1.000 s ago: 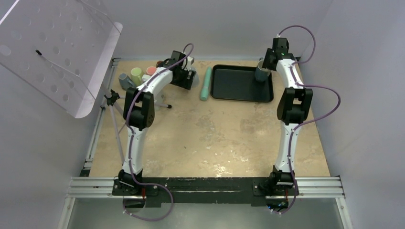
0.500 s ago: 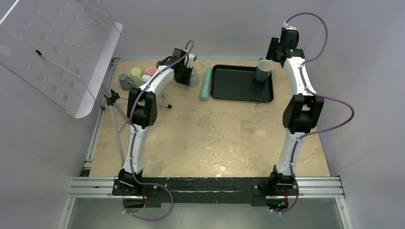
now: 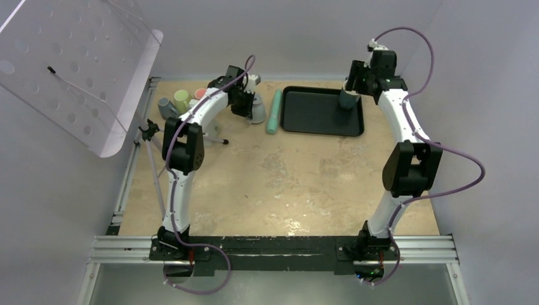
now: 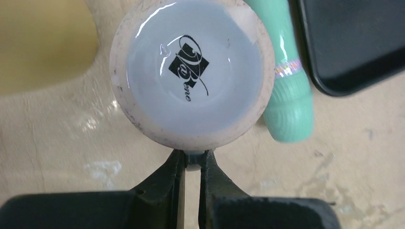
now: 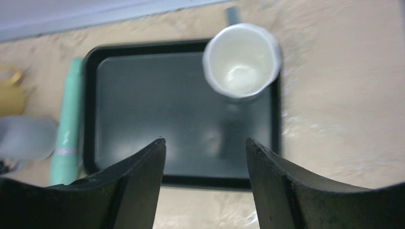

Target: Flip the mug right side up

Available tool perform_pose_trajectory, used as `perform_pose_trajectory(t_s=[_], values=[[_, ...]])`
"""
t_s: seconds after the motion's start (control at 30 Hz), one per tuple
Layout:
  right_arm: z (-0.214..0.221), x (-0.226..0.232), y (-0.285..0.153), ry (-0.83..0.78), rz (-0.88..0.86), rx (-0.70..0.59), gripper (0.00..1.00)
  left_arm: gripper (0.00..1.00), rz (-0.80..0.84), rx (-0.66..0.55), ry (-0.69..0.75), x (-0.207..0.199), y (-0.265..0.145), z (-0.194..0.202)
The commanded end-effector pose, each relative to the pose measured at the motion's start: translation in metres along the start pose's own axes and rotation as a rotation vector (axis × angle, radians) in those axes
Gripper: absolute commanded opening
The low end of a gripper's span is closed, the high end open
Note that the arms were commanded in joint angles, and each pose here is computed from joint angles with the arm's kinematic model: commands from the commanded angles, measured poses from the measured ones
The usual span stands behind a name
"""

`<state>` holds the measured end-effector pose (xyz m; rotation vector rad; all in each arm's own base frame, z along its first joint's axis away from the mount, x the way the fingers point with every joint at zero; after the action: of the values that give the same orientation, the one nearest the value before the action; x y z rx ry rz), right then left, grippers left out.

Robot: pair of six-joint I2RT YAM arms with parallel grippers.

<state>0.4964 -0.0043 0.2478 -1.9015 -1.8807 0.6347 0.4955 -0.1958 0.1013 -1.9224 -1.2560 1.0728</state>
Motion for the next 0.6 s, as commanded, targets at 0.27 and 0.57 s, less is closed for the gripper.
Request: perform_pose_trajectory(t_s=[0.27,0.57], values=[[0.022,0.212,-0.054,0.137,-0.672,-0.097,0.74,0.0,0.251,-0.106,-0.143,-0.06,-0.103,-0.034],[0.043,0.245,-0.093,0.499,-0.913,-0.129,0.75,0.0,0.486,-0.09,-0.3,-0.107,-0.168,-0.033]])
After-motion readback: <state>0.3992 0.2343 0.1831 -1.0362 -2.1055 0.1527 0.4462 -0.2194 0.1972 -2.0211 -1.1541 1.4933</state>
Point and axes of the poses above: each gripper's point midway between its finger pads, its own y axis out along the fingers, its own x axis along the line the jaws close on, z = x × y, the point moved 4 cm from there along -y, back along the fingers, and after that the axes turned 13 degrees about -y, right-handed, at the moved point
